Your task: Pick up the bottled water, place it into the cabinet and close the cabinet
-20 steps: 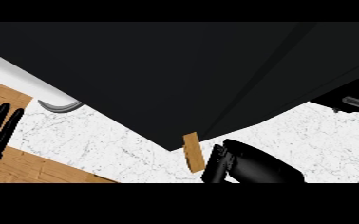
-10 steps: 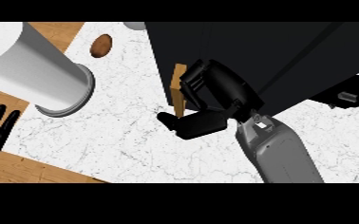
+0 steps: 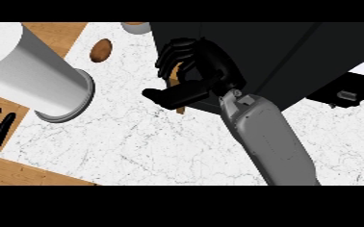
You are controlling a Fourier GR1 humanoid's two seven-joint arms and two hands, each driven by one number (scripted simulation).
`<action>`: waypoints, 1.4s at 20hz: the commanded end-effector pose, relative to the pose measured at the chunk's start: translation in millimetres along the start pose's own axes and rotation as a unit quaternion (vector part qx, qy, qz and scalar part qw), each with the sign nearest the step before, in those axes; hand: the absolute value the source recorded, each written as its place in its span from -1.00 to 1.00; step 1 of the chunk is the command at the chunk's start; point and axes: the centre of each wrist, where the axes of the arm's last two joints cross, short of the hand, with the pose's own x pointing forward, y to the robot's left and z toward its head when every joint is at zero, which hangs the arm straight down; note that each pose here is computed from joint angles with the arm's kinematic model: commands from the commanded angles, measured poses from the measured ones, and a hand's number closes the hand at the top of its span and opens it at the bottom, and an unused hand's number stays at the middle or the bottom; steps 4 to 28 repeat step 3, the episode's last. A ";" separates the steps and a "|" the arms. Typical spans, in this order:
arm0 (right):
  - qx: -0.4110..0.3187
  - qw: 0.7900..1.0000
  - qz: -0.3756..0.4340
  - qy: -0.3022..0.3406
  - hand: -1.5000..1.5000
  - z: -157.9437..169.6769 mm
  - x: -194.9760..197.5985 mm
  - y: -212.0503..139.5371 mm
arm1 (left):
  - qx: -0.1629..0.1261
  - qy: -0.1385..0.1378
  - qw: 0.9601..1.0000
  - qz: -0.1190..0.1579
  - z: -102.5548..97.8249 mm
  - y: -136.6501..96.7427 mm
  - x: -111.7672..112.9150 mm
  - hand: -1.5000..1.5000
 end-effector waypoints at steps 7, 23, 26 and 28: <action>-0.080 0.996 -0.035 -0.020 -1.00 -35.2 22.2 -15.9 | -0.001 -0.005 1.000 0.004 2.5 -1.4 -2.4 -1.00; -0.080 0.996 -0.035 -0.020 -1.00 -35.2 22.2 -15.9 | -0.001 -0.005 1.000 0.004 2.5 -1.4 -2.4 -1.00; -0.080 0.996 -0.035 -0.020 -1.00 -35.2 22.2 -15.9 | -0.001 -0.005 1.000 0.004 2.5 -1.4 -2.4 -1.00; -0.080 0.996 -0.035 -0.020 -1.00 -35.2 22.2 -15.9 | -0.001 -0.005 1.000 0.004 2.5 -1.4 -2.4 -1.00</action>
